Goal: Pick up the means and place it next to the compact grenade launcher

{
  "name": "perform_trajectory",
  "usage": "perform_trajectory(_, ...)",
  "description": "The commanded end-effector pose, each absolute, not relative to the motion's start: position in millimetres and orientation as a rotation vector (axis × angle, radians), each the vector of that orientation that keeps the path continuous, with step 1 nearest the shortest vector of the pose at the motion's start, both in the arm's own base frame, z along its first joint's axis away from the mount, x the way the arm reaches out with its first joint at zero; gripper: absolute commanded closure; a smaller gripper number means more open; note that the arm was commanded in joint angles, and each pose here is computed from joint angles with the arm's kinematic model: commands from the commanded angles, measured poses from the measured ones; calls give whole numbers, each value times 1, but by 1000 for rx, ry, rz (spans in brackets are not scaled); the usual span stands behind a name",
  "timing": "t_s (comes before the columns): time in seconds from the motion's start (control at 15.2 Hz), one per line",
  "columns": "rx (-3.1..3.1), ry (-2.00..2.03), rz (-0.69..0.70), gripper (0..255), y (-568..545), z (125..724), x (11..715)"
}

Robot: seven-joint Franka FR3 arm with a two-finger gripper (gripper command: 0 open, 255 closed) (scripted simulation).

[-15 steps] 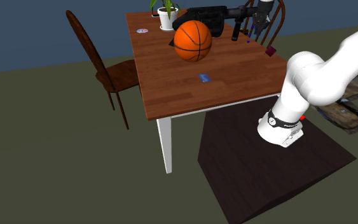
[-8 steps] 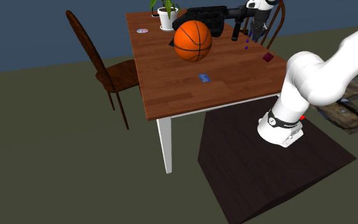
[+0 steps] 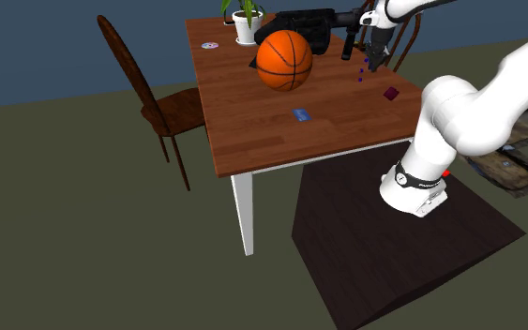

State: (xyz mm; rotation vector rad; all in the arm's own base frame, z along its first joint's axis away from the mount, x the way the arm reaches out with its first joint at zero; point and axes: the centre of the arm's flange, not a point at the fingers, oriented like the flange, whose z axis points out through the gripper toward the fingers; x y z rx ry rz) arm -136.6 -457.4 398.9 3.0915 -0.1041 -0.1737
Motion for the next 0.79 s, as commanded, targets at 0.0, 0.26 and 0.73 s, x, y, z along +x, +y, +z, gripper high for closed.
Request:
perform_trajectory(0.0, 3092, -104, -174, 255, -457, 388, -137)
perform_trajectory(0.26, 3092, -104, -174, 255, -457, 374, -137)
perform_trajectory(0.73, 3092, -104, -174, 0, -457, 374, -137)
